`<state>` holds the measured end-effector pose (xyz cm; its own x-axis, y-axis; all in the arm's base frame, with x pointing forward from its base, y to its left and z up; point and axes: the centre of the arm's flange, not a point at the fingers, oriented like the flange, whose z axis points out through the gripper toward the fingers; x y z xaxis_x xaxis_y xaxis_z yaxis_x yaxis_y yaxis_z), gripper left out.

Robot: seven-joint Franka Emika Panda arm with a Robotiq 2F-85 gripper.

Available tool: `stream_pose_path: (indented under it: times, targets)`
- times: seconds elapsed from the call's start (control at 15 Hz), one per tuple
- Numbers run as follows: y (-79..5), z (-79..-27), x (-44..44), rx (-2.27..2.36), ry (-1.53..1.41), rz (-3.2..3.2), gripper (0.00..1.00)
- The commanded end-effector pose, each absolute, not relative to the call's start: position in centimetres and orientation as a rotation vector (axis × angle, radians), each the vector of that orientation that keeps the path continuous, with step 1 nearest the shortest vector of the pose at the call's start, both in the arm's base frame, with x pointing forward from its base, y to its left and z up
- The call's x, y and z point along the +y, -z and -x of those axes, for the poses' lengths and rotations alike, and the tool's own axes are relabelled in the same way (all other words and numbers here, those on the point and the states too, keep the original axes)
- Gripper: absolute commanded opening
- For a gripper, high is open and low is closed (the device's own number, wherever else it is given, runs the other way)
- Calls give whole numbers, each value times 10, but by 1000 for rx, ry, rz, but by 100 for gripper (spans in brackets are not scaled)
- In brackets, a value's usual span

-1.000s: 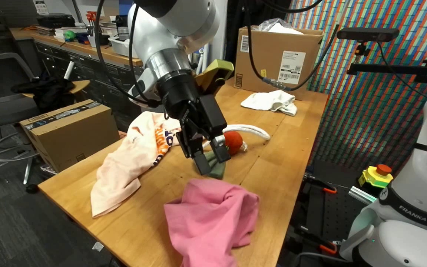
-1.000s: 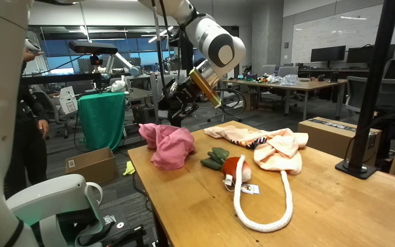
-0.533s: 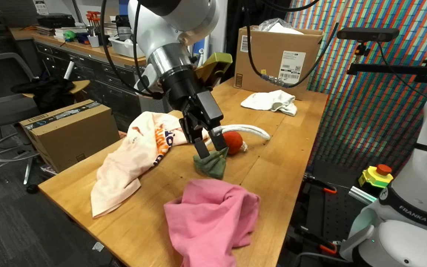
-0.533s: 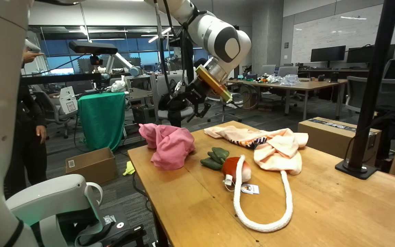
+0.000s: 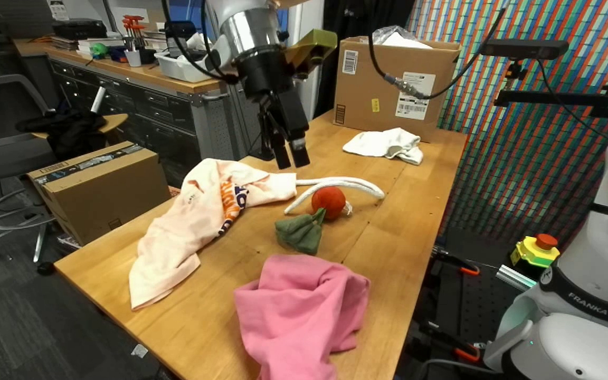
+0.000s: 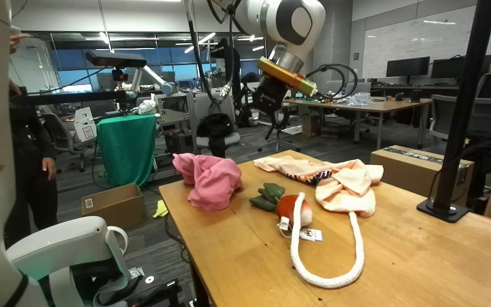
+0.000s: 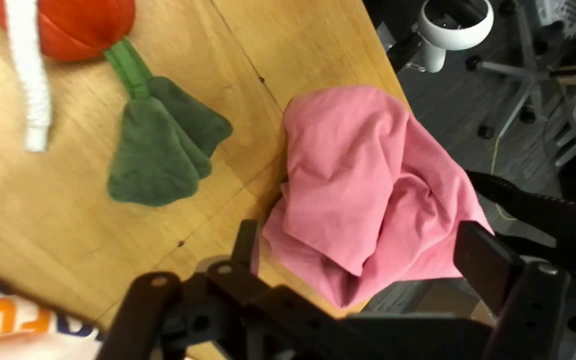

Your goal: Separate the clothes, rope and plush toy on the table

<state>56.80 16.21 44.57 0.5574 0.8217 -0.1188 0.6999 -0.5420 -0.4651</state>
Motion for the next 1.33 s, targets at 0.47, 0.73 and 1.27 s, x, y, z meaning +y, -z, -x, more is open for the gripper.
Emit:
stream_pose_path:
  times: [0.47, 0.73, 1.27]
  targets:
    - [-543, -481, 22, -1078, 110, 2694, 100]
    - [-525, -442, -35, -1071, 224, 2713, 100]
    - [-480, -394, -117, -1074, 196, 2591, 100]
